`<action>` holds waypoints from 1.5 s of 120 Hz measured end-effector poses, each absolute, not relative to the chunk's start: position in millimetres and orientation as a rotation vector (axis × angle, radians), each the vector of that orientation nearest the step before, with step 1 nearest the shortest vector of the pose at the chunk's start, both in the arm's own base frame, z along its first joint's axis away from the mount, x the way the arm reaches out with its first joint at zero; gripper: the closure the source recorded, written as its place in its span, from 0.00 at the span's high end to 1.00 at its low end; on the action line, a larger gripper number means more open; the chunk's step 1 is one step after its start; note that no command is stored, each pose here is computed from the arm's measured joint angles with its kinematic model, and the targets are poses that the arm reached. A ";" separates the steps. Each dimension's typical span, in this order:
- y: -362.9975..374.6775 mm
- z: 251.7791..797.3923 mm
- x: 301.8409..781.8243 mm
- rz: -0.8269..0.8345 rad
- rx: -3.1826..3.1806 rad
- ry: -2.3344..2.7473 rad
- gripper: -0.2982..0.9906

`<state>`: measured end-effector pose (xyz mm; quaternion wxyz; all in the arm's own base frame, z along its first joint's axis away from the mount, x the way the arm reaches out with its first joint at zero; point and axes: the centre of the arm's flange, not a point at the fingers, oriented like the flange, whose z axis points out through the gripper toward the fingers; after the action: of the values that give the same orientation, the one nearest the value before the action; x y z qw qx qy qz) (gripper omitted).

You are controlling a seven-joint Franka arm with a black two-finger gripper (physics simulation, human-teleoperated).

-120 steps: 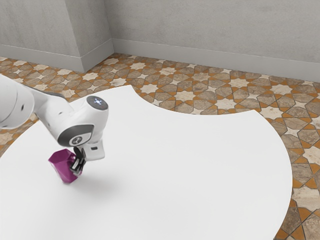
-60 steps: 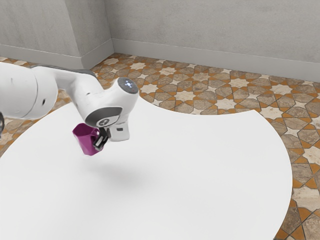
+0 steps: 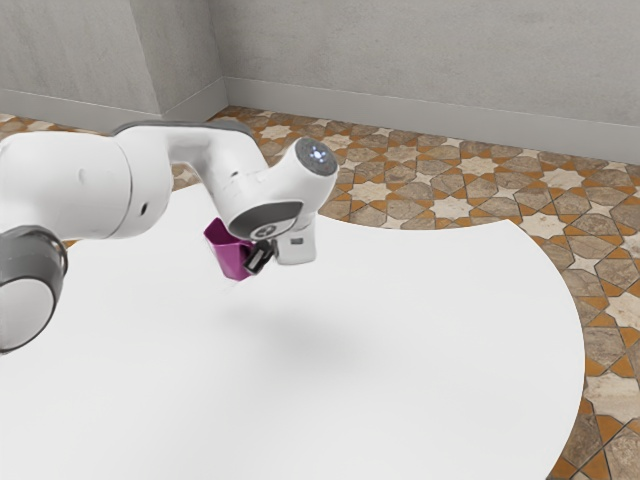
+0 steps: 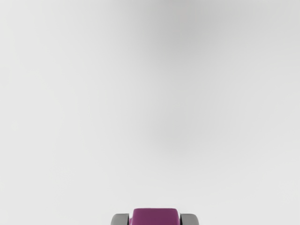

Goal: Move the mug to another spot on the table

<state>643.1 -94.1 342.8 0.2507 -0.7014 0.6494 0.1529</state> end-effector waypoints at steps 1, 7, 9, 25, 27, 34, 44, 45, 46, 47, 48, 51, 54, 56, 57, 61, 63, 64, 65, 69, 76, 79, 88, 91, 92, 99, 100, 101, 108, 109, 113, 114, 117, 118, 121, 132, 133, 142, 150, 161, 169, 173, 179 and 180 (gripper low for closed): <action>-95.0 343.4 644.2 0.413 -1.907 1.767 0.23; -100.1 345.6 649.4 0.400 -1.897 1.766 0.23; -101.7 345.7 650.7 0.397 -1.894 1.766 0.23; -118.1 337.8 656.1 0.382 -1.869 1.789 0.23; -119.5 335.1 656.4 0.384 -1.867 1.792 0.23; -121.9 325.4 657.2 0.391 -1.867 1.800 0.23; -122.0 311.2 657.7 0.403 -1.874 1.808 0.23; -121.8 309.7 657.7 0.405 -1.875 1.809 0.23; -121.4 308.4 657.7 0.406 -1.876 1.809 0.23; -121.0 307.3 657.8 0.407 -1.878 1.809 0.23; -120.6 306.4 657.8 0.408 -1.879 1.809 0.23; -119.8 303.3 658.0 0.411 -1.882 1.810 0.23; -119.2 300.9 658.1 0.411 -1.885 1.811 0.23; -118.5 299.1 658.1 0.411 -1.888 1.811 0.23; -118.1 298.0 658.1 0.411 -1.890 1.811 0.23; -117.2 295.0 658.2 0.410 -1.897 1.812 0.23; -117.0 293.9 658.3 0.408 -1.900 1.813 0.23; -117.0 293.5 658.4 0.407 -1.900 1.813 0.23; -116.9 292.8 658.4 0.406 -1.901 1.813 0.23; -117.2 290.0 658.5 0.404 -1.904 1.816 0.23; -118.9 285.1 658.4 0.398 -1.906 1.822 0.23; -119.3 282.0 658.3 0.398 -1.907 1.825 0.23; -118.8 271.6 656.3 0.400 -1.916 1.833 0.23; -117.7 268.5 655.3 0.401 -1.920 1.835 0.23; -117.1 267.7 655.2 0.401 -1.921 1.835 0.23; -114.4 260.3 654.6 0.404 -1.927 1.837 0.23; -114.2 259.5 654.6 0.404 -1.927 1.838 0.23; -114.0 258.7 654.6 0.403 -1.928 1.838 0.23; -113.5 255.3 654.7 0.400 -1.929 1.840 0.23; -113.5 254.8 654.7 0.400 -1.929 1.840 0.23; -114.0 253.3 654.8 0.397 -1.928 1.842 0.23; -114.2 253.0 654.9 0.396 -1.928 1.842 0.23; -114.6 252.5 655.0 0.393 -1.927 1.843 0.23; -114.7 252.3 655.1 0.392 -1.927 1.844 0.23; -115.0 252.1 655.2 0.389 -1.927 1.844 0.23; -116.5 251.4 655.6 0.380 -1.925 1.847 0.24; -116.6 251.5 655.6 0.379 -1.925 1.847 0.24; -117.0 251.5 655.7 0.376 -1.925 1.850 0.31; -117.3 251.4 655.7 0.376 -1.926 1.852 0.40; -117.3 251.4 655.6 0.377 -1.925 1.855 0.51; -117.2 251.6 655.5 0.379 -1.925 1.857 0.58; -117.4 251.5 655.3 0.380 -1.926 1.858 0.61; -117.9 251.3 654.9 0.381 -1.931 1.859 0.64; -118.1 251.3 654.9 0.381 -1.932 1.859 0.65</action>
<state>654.9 -118.1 251.3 0.2151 -0.6967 0.6704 0.1373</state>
